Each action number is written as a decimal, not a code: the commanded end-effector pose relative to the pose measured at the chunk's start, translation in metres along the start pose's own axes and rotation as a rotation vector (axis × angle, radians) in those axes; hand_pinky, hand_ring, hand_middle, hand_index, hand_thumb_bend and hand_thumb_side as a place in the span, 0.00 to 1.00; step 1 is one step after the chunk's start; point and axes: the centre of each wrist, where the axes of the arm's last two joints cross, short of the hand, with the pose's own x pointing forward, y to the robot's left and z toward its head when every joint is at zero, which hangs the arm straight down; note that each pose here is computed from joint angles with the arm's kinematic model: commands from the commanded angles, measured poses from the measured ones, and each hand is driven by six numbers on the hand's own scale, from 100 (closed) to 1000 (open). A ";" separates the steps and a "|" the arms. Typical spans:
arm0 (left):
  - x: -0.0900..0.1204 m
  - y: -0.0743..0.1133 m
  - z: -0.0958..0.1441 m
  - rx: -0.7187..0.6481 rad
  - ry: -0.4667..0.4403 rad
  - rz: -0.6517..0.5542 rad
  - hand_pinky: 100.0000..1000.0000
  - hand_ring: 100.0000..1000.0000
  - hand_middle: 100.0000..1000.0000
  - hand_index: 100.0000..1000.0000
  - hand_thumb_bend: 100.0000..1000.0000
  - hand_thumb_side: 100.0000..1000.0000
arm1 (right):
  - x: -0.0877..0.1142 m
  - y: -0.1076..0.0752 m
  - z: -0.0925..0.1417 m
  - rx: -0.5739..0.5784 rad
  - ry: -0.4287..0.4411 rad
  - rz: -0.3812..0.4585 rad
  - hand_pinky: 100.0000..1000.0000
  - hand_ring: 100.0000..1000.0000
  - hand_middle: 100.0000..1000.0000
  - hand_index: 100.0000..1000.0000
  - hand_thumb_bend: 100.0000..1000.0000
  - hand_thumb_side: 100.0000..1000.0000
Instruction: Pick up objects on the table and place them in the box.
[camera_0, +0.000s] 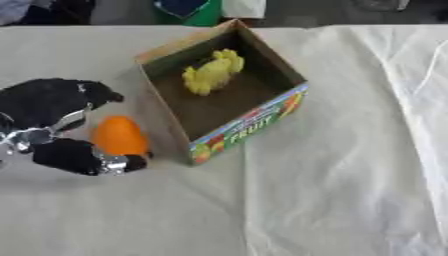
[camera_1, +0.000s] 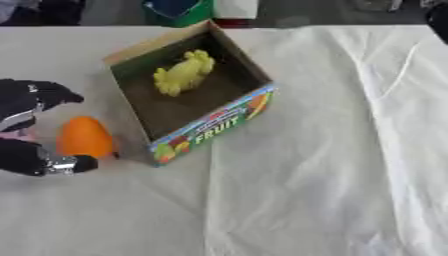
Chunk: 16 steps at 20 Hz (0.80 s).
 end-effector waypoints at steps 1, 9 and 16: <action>-0.009 0.002 -0.002 0.001 0.036 0.014 0.79 0.89 0.86 0.97 0.61 0.91 | 0.005 -0.008 -0.004 -0.019 -0.022 0.000 0.66 0.69 0.60 0.76 0.00 0.67; -0.024 -0.015 -0.023 -0.038 0.094 0.070 0.76 0.87 0.84 0.95 0.57 0.84 | 0.005 -0.007 -0.003 -0.019 -0.017 -0.006 0.66 0.70 0.59 0.76 0.00 0.67; -0.032 -0.028 -0.039 -0.048 0.138 0.055 0.76 0.87 0.84 0.94 0.52 0.77 | 0.004 -0.006 -0.002 -0.013 -0.017 -0.017 0.66 0.70 0.59 0.75 0.00 0.67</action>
